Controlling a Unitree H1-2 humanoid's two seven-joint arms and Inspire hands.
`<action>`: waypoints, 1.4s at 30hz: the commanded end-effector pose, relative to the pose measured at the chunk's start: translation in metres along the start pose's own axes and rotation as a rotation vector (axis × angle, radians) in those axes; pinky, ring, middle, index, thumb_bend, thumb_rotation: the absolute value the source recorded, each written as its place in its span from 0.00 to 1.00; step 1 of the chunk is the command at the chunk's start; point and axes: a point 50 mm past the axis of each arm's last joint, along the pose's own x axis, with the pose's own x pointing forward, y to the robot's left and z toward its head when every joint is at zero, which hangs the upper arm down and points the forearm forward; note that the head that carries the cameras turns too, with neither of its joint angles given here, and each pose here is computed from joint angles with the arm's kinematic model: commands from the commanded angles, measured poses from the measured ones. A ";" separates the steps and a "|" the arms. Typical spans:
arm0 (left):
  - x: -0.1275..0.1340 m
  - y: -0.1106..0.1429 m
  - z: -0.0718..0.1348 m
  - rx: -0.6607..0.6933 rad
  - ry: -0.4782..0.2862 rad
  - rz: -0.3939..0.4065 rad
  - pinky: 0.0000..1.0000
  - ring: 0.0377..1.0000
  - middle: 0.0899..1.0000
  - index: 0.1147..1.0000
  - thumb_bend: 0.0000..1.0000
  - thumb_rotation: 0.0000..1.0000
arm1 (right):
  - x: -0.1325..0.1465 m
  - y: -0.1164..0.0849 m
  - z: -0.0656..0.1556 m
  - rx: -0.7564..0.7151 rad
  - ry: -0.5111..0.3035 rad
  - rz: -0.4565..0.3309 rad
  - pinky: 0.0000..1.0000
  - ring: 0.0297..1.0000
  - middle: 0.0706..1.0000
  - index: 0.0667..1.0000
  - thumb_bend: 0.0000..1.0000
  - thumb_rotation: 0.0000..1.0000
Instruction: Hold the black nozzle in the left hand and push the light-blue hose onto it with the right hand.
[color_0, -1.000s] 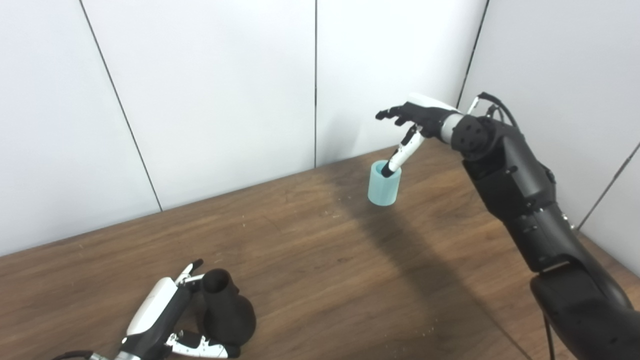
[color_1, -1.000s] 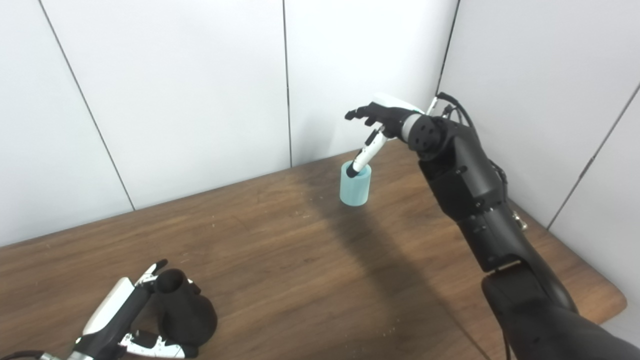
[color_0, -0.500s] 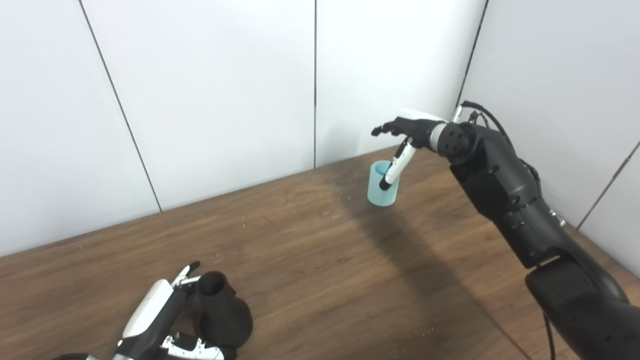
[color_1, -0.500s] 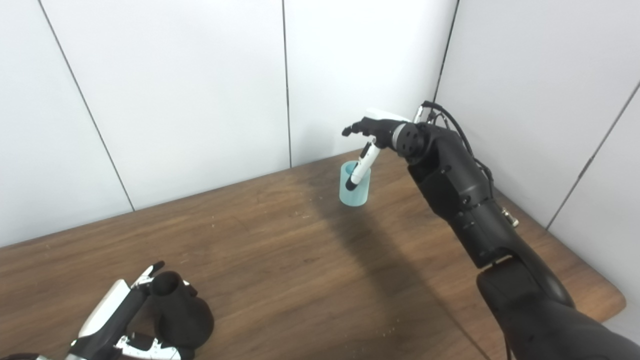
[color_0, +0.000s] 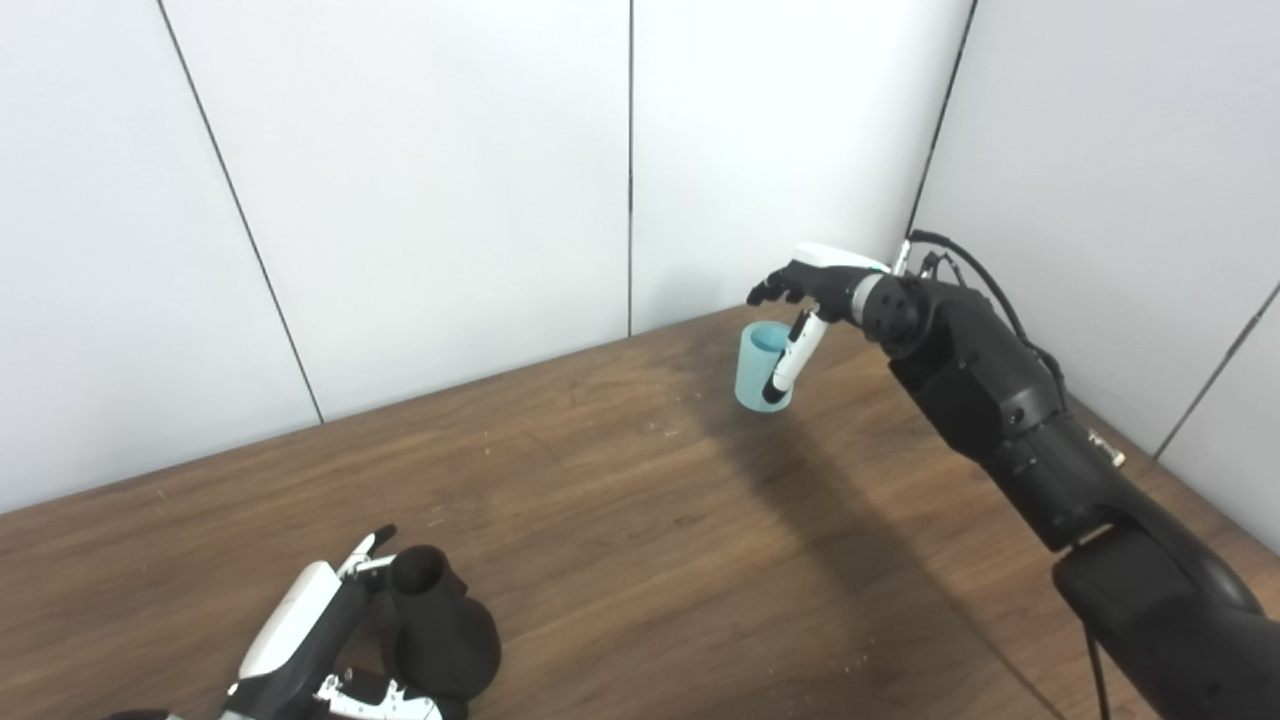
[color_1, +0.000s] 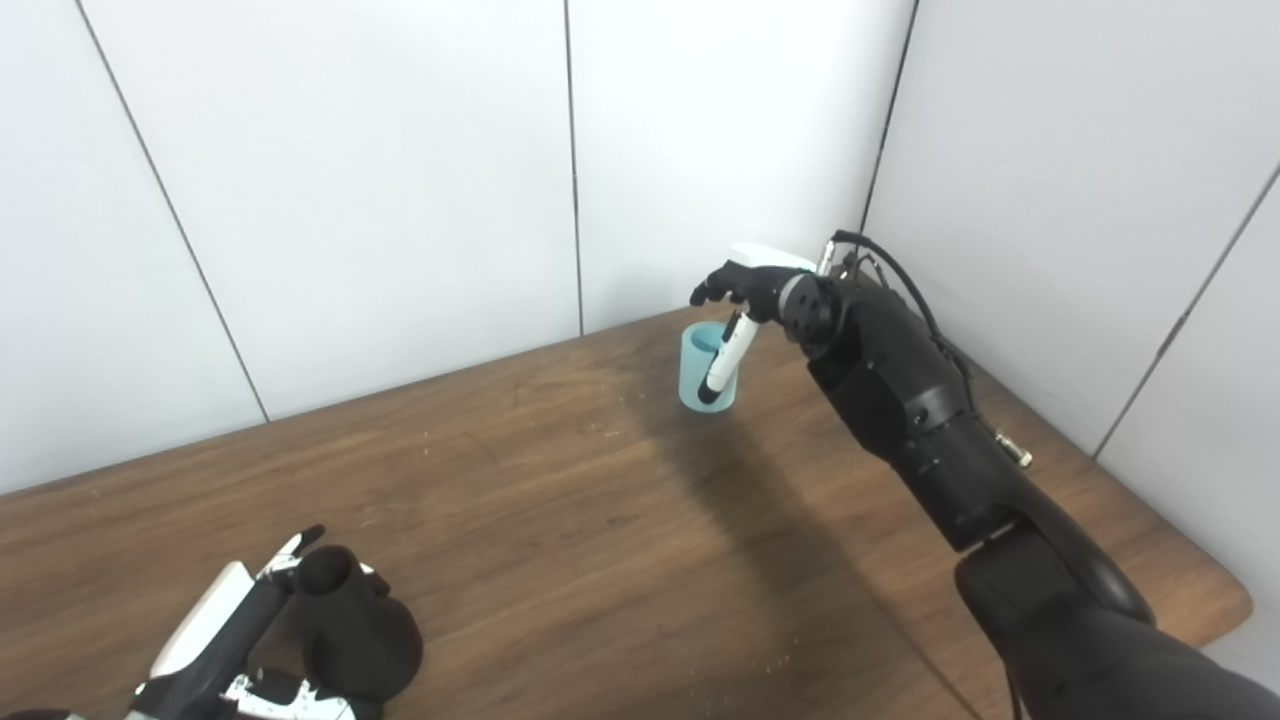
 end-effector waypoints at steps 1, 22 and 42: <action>-0.042 -0.019 -0.036 0.038 0.194 -0.161 1.00 0.60 0.41 0.43 0.53 0.00 | -0.003 -0.030 0.006 -0.025 -0.048 -0.110 0.71 0.81 0.83 0.80 0.89 0.07; -0.050 -0.014 -0.031 0.019 0.204 -0.169 1.00 0.60 0.42 0.42 0.53 0.00 | 0.011 -0.001 -0.003 0.007 -0.086 -0.145 0.54 0.65 0.75 0.75 0.85 0.00; -0.052 -0.009 -0.030 0.028 0.213 -0.175 1.00 0.60 0.42 0.43 0.53 0.00 | 0.016 0.012 -0.002 0.015 -0.085 -0.135 0.49 0.58 0.63 0.65 0.80 0.00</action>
